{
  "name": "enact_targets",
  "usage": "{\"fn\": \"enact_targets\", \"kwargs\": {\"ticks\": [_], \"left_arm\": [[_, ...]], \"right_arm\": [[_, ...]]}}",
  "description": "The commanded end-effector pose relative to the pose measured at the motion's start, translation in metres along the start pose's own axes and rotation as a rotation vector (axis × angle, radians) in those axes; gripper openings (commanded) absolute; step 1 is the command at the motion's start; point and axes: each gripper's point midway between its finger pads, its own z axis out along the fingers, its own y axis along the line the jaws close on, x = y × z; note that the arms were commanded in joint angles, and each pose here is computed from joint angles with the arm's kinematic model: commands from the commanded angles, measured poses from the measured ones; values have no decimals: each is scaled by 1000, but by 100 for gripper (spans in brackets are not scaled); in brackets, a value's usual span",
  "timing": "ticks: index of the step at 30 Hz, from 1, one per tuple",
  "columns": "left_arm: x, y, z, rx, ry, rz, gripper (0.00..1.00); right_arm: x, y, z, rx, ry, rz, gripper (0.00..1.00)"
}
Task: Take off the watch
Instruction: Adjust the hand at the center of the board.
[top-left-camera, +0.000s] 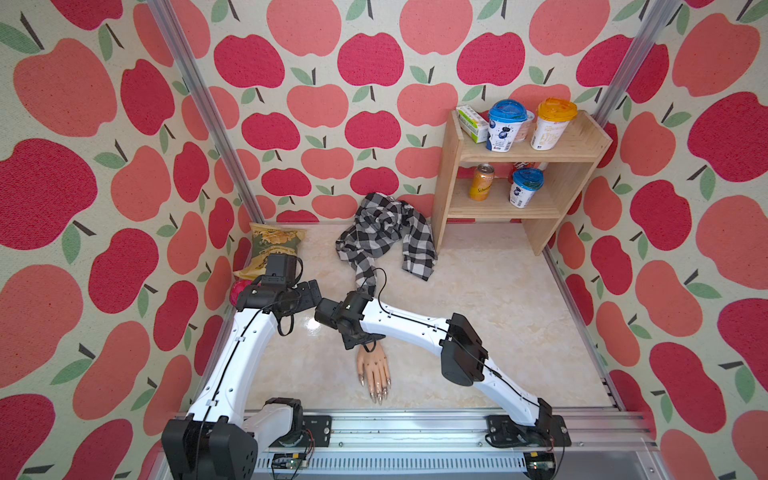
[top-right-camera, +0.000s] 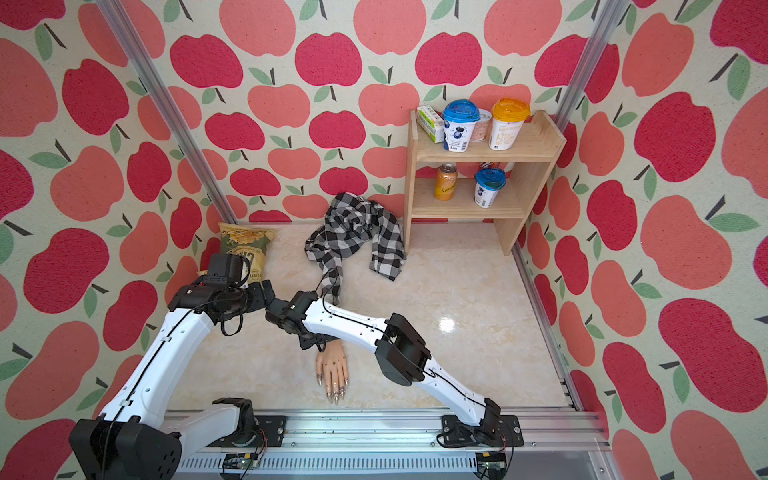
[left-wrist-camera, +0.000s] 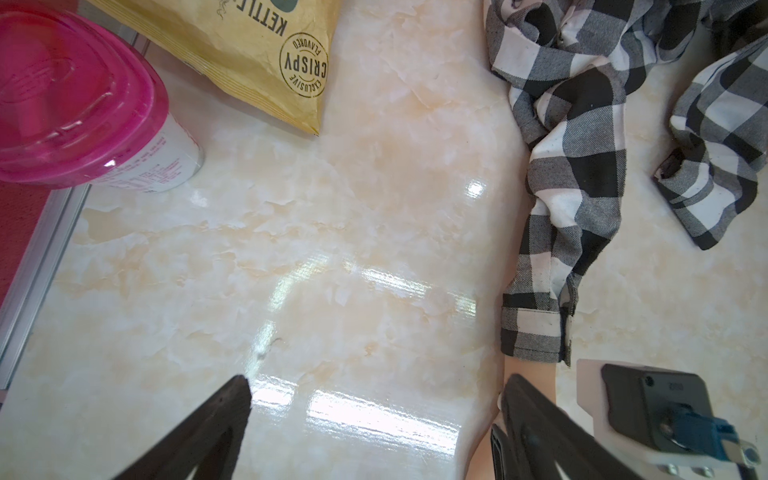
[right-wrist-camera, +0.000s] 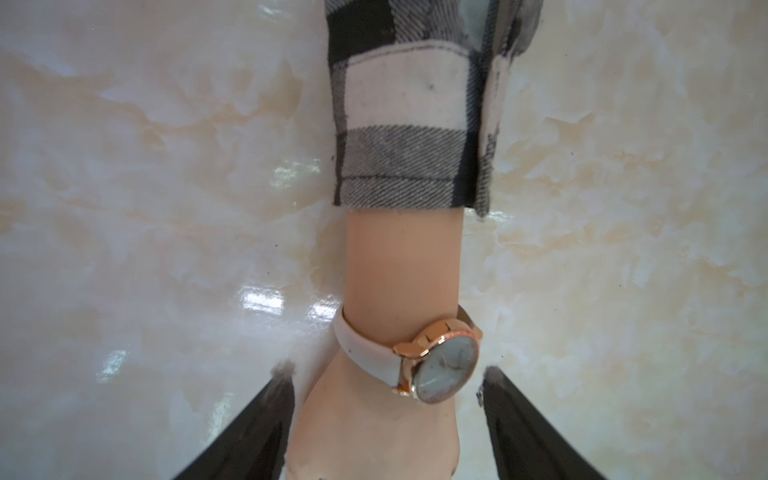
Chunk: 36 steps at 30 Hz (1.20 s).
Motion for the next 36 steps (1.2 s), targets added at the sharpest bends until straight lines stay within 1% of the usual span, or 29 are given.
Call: {"fn": "enact_targets", "kwargs": {"ticks": [1, 3, 7, 17, 21, 23, 28, 31, 33, 36], "left_arm": [[29, -55, -32, 271, 70, 120, 97], [29, -56, -35, 269, 62, 135, 97], [28, -54, -40, 259, 46, 143, 97], [32, -49, -35, 241, 52, 139, 97], [30, -48, -35, 239, 49, 132, 97], [31, -48, -36, 241, 53, 125, 97], [30, -46, -36, 238, 52, 118, 98], [29, -45, -38, 236, 51, 109, 98], [28, -43, -38, 226, 50, 105, 97], [29, -39, -38, 207, 55, 90, 97]], "right_arm": [[20, -21, 47, 135, 95, 19, 75], [15, -14, 49, 118, 88, 17, 76], [21, -10, 65, 92, 154, 39, 75], [31, -6, 90, 54, 233, 54, 66], [38, -6, 99, 48, 272, 63, 66], [30, -17, 105, 54, 289, 99, 65], [22, -16, 88, 53, 227, 73, 59], [13, -19, 74, 46, 190, 53, 48], [11, -21, 67, 39, 178, 36, 44], [8, -19, 55, -20, 155, 16, 45]]}}
